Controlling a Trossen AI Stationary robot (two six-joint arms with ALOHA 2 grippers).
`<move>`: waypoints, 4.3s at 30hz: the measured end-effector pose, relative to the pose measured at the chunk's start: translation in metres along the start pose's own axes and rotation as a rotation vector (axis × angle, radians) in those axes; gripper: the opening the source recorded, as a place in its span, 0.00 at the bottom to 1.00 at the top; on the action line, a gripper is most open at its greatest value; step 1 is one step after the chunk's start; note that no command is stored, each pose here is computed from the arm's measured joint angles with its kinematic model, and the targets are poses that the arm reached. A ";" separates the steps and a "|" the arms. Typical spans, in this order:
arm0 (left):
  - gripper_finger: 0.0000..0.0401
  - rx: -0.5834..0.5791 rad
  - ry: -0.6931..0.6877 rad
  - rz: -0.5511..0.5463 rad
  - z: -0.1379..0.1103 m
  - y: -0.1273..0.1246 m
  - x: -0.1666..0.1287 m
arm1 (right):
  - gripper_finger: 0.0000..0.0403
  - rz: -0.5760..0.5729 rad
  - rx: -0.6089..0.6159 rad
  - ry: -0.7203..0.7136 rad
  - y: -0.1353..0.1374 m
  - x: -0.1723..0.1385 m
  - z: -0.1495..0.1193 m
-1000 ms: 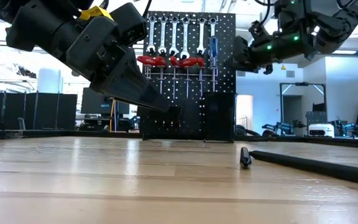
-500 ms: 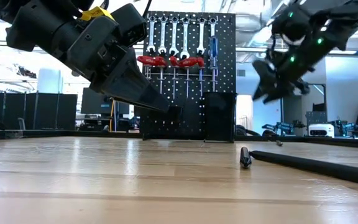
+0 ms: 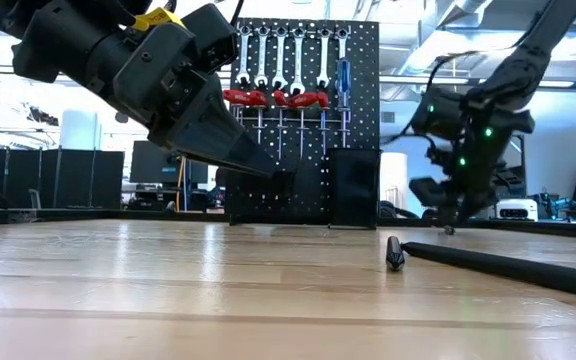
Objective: Hang tools onto peg board
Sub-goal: Put the black pen into the black bin on the peg board
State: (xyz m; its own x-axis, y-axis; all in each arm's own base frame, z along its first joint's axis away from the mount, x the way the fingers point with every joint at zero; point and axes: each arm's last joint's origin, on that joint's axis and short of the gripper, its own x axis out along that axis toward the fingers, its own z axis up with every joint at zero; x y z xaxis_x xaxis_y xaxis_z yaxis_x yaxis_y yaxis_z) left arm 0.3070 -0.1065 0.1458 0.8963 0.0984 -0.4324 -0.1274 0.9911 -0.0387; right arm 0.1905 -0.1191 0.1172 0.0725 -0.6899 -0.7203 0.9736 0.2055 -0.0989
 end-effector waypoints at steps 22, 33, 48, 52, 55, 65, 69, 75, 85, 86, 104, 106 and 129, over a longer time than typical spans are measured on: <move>0.29 -0.019 0.002 -0.006 0.000 -0.001 0.000 | 0.14 0.036 -0.232 0.030 0.016 -0.003 -0.050; 0.29 -0.022 0.002 -0.006 0.000 -0.001 0.000 | 0.03 0.355 -0.225 -0.041 0.028 -0.039 -0.064; 0.29 -0.019 0.001 -0.006 0.000 -0.001 0.000 | 0.03 0.760 -0.126 -0.429 0.038 -0.118 -0.031; 0.29 0.049 -0.062 -0.018 0.004 -0.003 0.002 | 0.03 0.863 -0.099 -0.520 0.047 -0.133 -0.031; 0.29 0.140 -0.182 -0.029 0.005 -0.006 0.009 | 0.03 0.958 -0.077 -0.626 0.055 -0.147 -0.032; 0.34 0.131 -0.575 0.039 0.028 0.032 0.046 | 0.03 1.190 -0.068 -0.914 0.073 -0.174 -0.049; 0.44 0.061 -0.579 -0.079 0.048 0.052 0.061 | 0.03 1.230 -0.091 -0.949 0.085 -0.178 -0.051; 0.50 0.022 -0.609 -0.136 0.069 0.060 0.069 | 0.03 1.238 -0.139 -0.985 0.101 -0.182 -0.050; 0.45 0.005 -0.659 -0.130 0.079 0.054 0.068 | 0.03 1.245 -0.149 -0.992 0.102 -0.184 -0.052; 0.43 -0.005 -0.667 -0.130 0.080 0.054 0.068 | 0.03 1.246 -0.148 -0.990 0.102 -0.184 -0.052; 0.03 0.141 -0.383 0.065 0.074 0.048 0.064 | 0.21 1.199 -0.280 -0.947 0.100 -0.186 -0.055; 0.03 0.174 -0.347 0.109 0.082 0.048 0.055 | 0.27 1.190 -0.308 -0.912 0.098 -0.187 -0.053; 0.03 0.262 -0.063 0.108 0.105 0.058 0.030 | 0.39 0.971 -0.518 -0.781 0.127 -0.202 -0.042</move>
State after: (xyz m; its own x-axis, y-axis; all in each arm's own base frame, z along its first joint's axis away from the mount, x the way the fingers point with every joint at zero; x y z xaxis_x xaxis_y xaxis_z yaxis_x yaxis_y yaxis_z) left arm 0.3713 -0.0362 0.2251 0.9090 0.2016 -0.3648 -0.1166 0.9633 0.2418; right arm 0.2907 0.0754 0.2216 0.9520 -0.2934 -0.0875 0.2789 0.9490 -0.1468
